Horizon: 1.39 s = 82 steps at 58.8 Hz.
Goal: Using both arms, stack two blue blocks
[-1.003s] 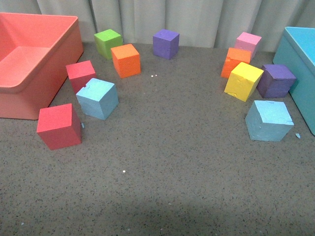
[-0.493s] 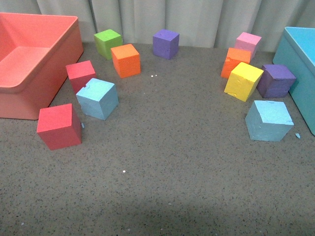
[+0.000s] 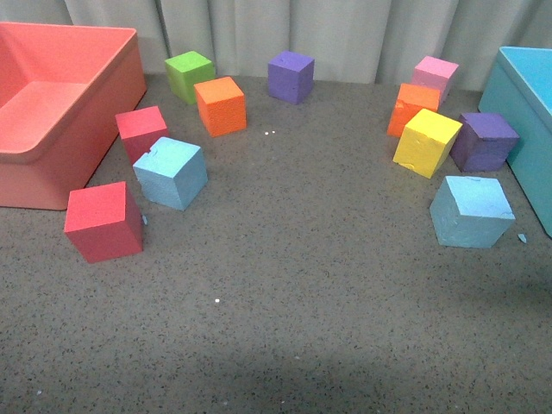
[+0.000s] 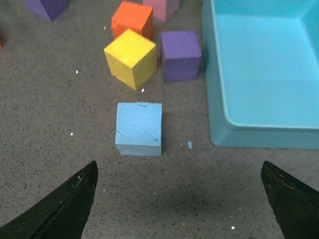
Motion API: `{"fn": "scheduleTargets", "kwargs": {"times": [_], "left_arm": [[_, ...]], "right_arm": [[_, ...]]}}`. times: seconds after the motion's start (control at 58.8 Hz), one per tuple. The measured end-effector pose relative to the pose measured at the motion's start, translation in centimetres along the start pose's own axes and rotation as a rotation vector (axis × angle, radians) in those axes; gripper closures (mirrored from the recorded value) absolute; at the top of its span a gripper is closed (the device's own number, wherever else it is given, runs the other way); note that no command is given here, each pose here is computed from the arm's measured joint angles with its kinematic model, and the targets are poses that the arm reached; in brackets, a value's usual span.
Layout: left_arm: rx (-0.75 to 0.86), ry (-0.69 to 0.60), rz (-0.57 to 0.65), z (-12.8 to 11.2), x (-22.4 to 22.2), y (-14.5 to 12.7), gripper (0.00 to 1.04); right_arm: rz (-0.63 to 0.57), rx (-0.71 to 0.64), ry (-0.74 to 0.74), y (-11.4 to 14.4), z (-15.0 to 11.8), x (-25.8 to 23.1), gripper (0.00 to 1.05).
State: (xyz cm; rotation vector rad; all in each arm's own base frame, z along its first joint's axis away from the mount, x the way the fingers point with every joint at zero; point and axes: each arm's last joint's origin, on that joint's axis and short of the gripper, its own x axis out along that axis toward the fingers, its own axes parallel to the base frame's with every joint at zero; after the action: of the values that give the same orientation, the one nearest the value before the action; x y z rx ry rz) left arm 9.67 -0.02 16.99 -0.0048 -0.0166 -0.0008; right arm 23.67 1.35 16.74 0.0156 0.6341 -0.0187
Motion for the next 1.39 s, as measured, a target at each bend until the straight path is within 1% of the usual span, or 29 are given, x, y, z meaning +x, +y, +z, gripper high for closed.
{"fn": "scheduleTargets", "kwargs": {"times": [0.17, 0.289, 0.391, 0.442, 0.51, 0.612, 0.799, 0.935, 0.969, 1.105, 1.156, 1.275, 1.394], "left_arm": [[0.0, 0.0, 0.0, 0.0, 0.0, 0.0, 0.07], [0.0, 0.0, 0.0, 0.0, 0.0, 0.0, 0.07], [0.0, 0.0, 0.0, 0.0, 0.0, 0.0, 0.07], [0.0, 0.0, 0.0, 0.0, 0.0, 0.0, 0.07], [0.0, 0.0, 0.0, 0.0, 0.0, 0.0, 0.07], [0.0, 0.0, 0.0, 0.0, 0.0, 0.0, 0.07], [0.0, 0.0, 0.0, 0.0, 0.0, 0.0, 0.07], [0.0, 0.0, 0.0, 0.0, 0.0, 0.0, 0.07], [0.0, 0.0, 0.0, 0.0, 0.0, 0.0, 0.07], [0.0, 0.0, 0.0, 0.0, 0.0, 0.0, 0.07], [0.0, 0.0, 0.0, 0.0, 0.0, 0.0, 0.07], [0.0, 0.0, 0.0, 0.0, 0.0, 0.0, 0.07], [0.0, 0.0, 0.0, 0.0, 0.0, 0.0, 0.07]], "right_arm": [[0.027, 0.045, 0.214, 0.8, 1.8, 5.6, 0.09], [0.03, 0.07, 0.341, 1.7, 2.1, 9.3, 0.09], [0.016, 0.06, 0.385, 2.1, 2.1, 10.9, 0.09], [-0.018, 0.053, 0.411, 2.3, 2.1, 11.9, 0.09], [0.001, 0.05, 0.449, 2.7, 2.1, 13.1, 0.09], [-0.003, 0.038, 0.478, 3.2, 2.1, 14.5, 0.09], [-0.027, 0.025, 0.518, 3.4, 1.6, 16.3, 0.09], [-0.018, 0.015, 0.554, 3.5, 1.2, 17.3, 0.09], [-0.021, 0.012, 0.562, 3.5, 1.0, 17.6, 0.13], [-0.018, 0.006, 0.597, 3.5, 0.5, 18.4, 0.41], [-0.018, 0.007, 0.594, 3.5, 0.6, 18.5, 0.49], [-0.013, 0.011, 0.588, 3.6, 0.8, 18.4, 0.55], [0.026, 0.038, 0.565, 4.3, 1.4, 17.2, 0.57]]}}
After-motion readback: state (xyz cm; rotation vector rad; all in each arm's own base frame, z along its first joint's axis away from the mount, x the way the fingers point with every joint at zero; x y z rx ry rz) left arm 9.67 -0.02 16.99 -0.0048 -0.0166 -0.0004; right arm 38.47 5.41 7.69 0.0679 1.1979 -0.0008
